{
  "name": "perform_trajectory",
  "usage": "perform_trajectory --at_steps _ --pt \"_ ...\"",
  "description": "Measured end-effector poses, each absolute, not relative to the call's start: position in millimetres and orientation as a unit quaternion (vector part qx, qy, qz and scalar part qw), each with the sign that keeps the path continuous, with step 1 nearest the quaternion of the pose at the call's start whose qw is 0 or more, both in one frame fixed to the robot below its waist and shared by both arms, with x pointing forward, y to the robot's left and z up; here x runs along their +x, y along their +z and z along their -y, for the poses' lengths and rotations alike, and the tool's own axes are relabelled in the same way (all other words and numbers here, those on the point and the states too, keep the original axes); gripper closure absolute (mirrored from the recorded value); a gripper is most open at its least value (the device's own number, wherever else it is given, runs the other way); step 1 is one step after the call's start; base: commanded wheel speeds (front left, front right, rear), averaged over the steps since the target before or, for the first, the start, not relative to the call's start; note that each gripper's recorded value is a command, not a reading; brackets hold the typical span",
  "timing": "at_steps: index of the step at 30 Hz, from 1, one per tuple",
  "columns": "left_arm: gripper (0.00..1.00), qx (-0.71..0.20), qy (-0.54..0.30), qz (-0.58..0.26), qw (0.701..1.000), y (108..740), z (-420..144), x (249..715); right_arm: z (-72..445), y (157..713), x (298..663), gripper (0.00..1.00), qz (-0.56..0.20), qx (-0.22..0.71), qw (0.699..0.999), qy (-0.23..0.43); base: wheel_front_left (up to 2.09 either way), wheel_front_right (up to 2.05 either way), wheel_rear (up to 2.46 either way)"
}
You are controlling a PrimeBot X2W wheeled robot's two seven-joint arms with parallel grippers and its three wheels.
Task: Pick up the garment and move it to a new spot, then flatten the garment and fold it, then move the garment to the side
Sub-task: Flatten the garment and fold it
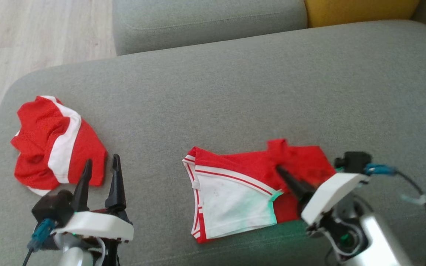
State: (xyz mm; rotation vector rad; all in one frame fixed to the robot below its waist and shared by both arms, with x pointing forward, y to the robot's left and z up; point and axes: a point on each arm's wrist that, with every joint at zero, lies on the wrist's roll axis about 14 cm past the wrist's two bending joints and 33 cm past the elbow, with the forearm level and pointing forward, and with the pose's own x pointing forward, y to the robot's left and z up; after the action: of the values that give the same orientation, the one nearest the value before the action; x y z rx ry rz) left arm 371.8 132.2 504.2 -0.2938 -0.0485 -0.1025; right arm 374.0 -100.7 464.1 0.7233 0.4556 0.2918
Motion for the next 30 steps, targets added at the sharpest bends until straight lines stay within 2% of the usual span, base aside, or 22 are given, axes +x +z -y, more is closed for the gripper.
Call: perform_trajectory --at_steps 7,15,26,27,28,30 --pt "0.00 -0.146 -0.039 0.023 0.988 502 -140 369 61 448 368 1.00 -0.244 0.386 0.873 0.169 0.00 0.00 0.00" --pt "0.00 -0.149 -0.027 0.007 0.988 492 -145 367 30 443 389 1.00 -0.254 0.374 0.870 0.195 0.00 0.00 0.00" --pt "0.00 -0.148 -0.008 -0.005 0.989 482 -156 364 -1 419 381 1.00 -0.300 0.369 0.852 0.216 0.00 0.00 0.00" --pt "0.00 -0.148 -0.007 -0.005 0.989 482 -157 363 -3 419 381 0.36 -0.301 0.367 0.853 0.218 0.00 0.00 0.00" --pt "0.00 -0.149 -0.007 -0.004 0.989 483 -157 363 -5 421 382 0.00 -0.299 0.364 0.854 0.221 0.00 0.00 0.00" --pt "0.00 -0.149 -0.007 -0.002 0.989 484 -157 362 -9 426 383 0.00 -0.295 0.368 0.852 0.226 0.00 0.00 0.00"
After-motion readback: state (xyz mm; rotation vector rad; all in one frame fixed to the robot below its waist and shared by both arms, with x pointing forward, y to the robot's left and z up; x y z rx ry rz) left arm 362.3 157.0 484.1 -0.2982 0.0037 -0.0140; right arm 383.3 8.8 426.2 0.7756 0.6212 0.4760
